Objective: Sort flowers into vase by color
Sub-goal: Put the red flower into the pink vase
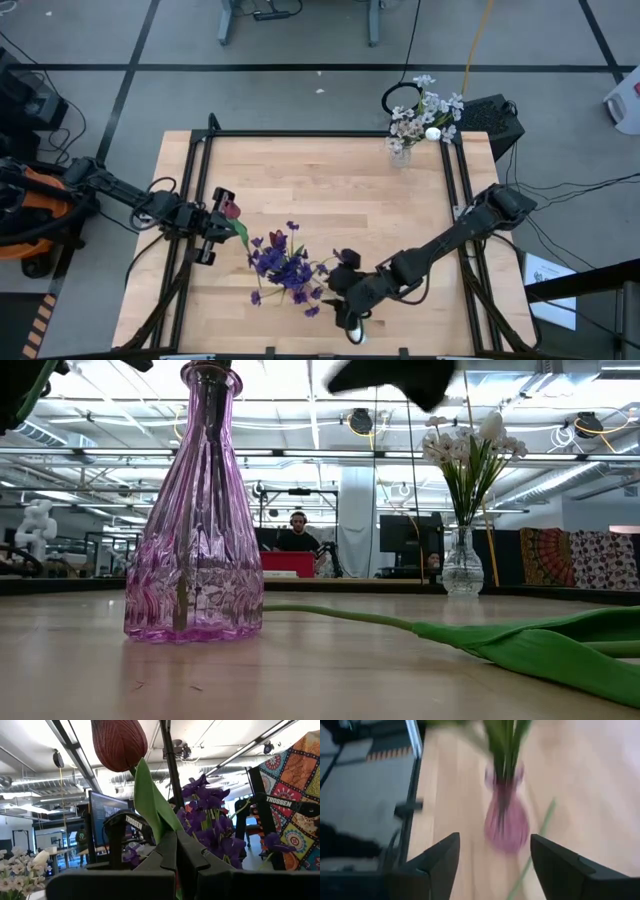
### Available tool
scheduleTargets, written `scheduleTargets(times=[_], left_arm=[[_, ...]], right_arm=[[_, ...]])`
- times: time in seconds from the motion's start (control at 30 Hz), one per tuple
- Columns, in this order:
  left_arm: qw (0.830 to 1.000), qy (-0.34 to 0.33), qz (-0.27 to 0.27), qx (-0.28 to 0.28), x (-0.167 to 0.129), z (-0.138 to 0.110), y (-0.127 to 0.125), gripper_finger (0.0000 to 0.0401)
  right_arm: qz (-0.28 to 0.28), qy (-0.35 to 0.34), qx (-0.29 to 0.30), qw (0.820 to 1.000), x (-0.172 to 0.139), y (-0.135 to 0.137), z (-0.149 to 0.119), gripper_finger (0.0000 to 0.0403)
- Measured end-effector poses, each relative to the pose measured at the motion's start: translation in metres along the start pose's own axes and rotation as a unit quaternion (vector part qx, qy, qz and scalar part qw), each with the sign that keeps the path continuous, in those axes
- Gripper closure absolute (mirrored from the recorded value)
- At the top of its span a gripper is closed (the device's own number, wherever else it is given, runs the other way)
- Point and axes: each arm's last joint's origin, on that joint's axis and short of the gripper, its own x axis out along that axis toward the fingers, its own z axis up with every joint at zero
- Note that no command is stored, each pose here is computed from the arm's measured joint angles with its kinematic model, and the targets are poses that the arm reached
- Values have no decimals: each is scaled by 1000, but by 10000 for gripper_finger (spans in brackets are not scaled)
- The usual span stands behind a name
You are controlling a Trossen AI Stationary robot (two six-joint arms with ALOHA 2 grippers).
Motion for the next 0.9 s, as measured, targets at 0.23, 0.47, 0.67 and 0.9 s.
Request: scheduleTargets(times=[0.23,0.47,0.67,0.9], left_arm=[[1000,4,1,0,0,-1,0,401],[1000,4,2,-1,0,-1,0,401],[1000,4,4,-13,0,-1,0,401],[1000,5,6,-26,0,-1,0,401]], right_arm=[[-48,101,35,993,-20,12,-35,144],[-149,-77,51,984,-27,49,-84,136],[-140,-191,68,969,19,57,-93,135],[-122,-279,46,951,54,47,-66,135]])
